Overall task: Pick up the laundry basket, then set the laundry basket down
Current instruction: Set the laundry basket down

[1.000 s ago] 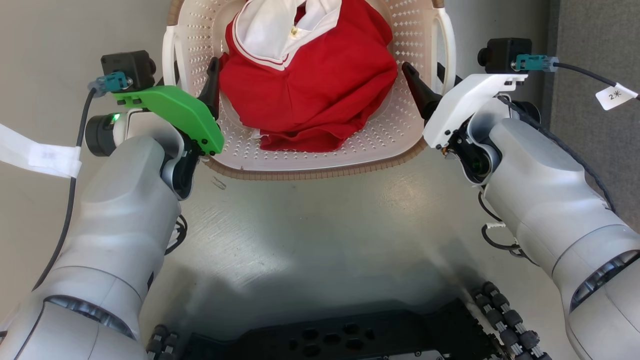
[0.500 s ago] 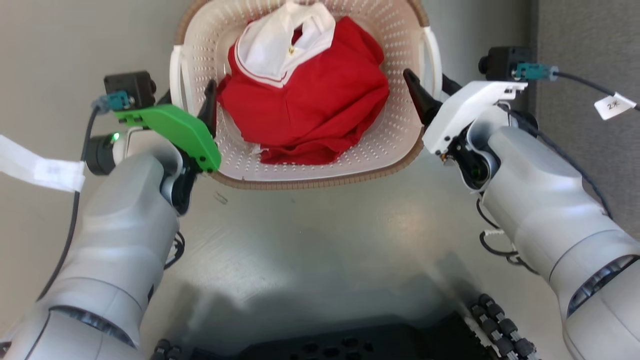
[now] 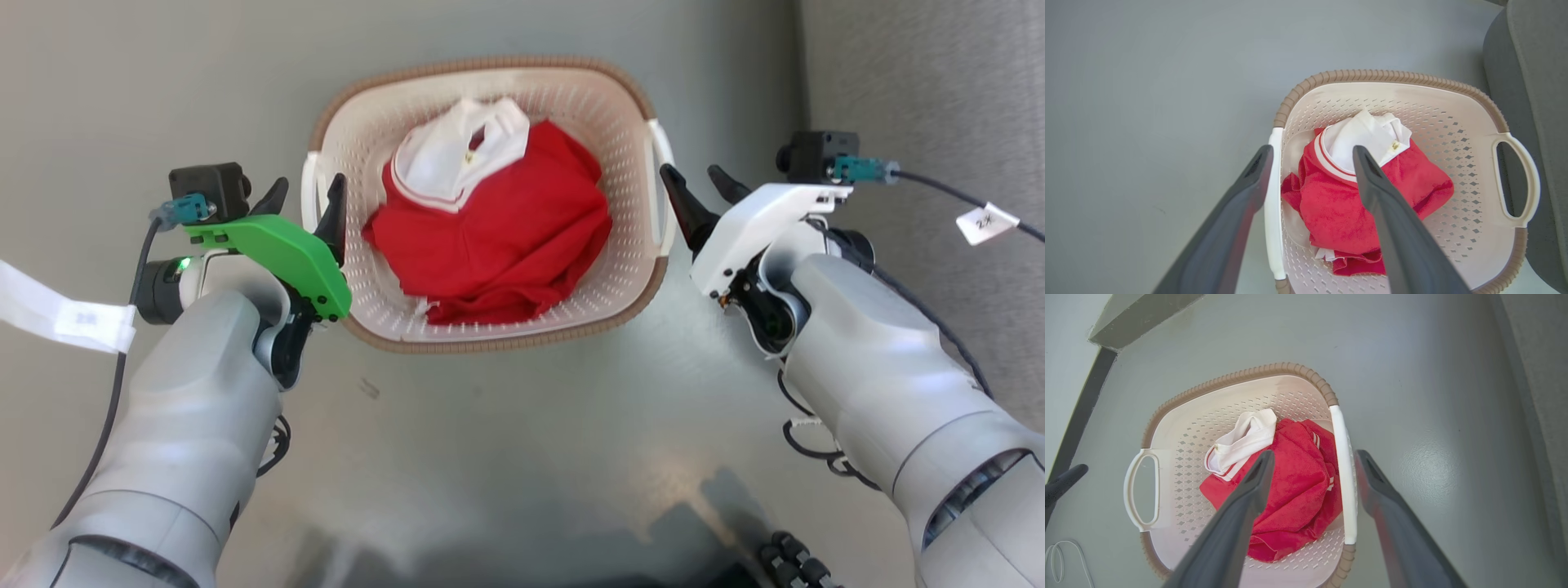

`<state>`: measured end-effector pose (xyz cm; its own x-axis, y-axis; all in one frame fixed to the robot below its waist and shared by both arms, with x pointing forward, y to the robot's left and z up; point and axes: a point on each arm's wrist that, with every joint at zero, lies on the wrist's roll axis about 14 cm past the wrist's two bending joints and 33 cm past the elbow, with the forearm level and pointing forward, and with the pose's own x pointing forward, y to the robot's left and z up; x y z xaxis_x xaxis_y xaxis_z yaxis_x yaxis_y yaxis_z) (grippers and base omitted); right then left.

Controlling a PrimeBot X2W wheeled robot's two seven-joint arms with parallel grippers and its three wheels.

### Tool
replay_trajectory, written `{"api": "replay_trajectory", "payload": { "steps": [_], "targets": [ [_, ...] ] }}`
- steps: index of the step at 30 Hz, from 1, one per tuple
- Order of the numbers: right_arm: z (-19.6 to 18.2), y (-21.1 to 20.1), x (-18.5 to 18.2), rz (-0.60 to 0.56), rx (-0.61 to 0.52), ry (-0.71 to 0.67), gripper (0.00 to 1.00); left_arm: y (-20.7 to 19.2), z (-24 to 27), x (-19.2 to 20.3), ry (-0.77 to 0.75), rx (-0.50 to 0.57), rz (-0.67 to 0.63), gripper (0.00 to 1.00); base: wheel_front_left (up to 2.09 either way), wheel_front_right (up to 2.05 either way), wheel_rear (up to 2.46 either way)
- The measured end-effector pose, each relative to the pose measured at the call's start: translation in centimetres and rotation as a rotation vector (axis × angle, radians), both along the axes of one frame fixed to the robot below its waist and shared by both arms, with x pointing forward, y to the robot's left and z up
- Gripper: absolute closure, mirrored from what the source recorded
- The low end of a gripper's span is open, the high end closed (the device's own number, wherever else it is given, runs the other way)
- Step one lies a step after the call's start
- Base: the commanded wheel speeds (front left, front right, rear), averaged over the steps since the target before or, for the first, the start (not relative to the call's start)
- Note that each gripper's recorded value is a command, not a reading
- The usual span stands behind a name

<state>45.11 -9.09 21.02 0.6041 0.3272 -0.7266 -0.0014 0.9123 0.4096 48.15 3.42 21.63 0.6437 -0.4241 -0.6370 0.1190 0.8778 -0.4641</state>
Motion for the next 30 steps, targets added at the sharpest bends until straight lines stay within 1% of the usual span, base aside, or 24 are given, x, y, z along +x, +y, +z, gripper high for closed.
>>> {"api": "replay_trajectory", "payload": {
  "steps": [8, 15, 22, 24, 25, 26, 30],
  "targets": [
    [4.5, -0.3, 0.7, -0.002, 0.005, -0.118, 0.00, 0.3, 4.9, 1.5, -0.116, -0.014, 0.008, 0.00, 0.00, 0.00, 0.00],
    [8.0, -0.4, 0.3, 0.003, 0.009, -0.196, 0.00, 0.0, 9.0, 1.3, -0.196, -0.046, 0.020, 0.00, 0.00, 0.00, 0.00],
    [11.4, -1.0, -0.1, 0.009, 0.006, -0.278, 0.00, 0.6, 13.0, 0.9, -0.291, -0.049, 0.024, 0.00, 0.00, 0.00, 0.00],
    [12.8, -1.0, 0.2, 0.006, 0.012, -0.317, 0.00, 0.8, 14.0, 0.6, -0.313, -0.052, 0.028, 0.00, 0.00, 0.00, 0.00],
    [14.5, -1.4, 0.8, -0.003, 0.015, -0.365, 0.00, 1.0, 14.9, 0.1, -0.333, -0.053, 0.033, 0.00, 0.00, 0.00, 0.00],
    [15.4, -1.7, 1.1, -0.008, 0.014, -0.389, 0.00, 1.1, 15.4, -0.1, -0.345, -0.054, 0.034, 0.00, 0.00, 0.00, 0.00],
    [18.0, -3.1, 1.4, -0.031, 0.004, -0.463, 0.00, 1.7, 17.7, -0.4, -0.402, -0.064, 0.054, 0.00, 0.00, 0.00, 0.00]
  ]
}}
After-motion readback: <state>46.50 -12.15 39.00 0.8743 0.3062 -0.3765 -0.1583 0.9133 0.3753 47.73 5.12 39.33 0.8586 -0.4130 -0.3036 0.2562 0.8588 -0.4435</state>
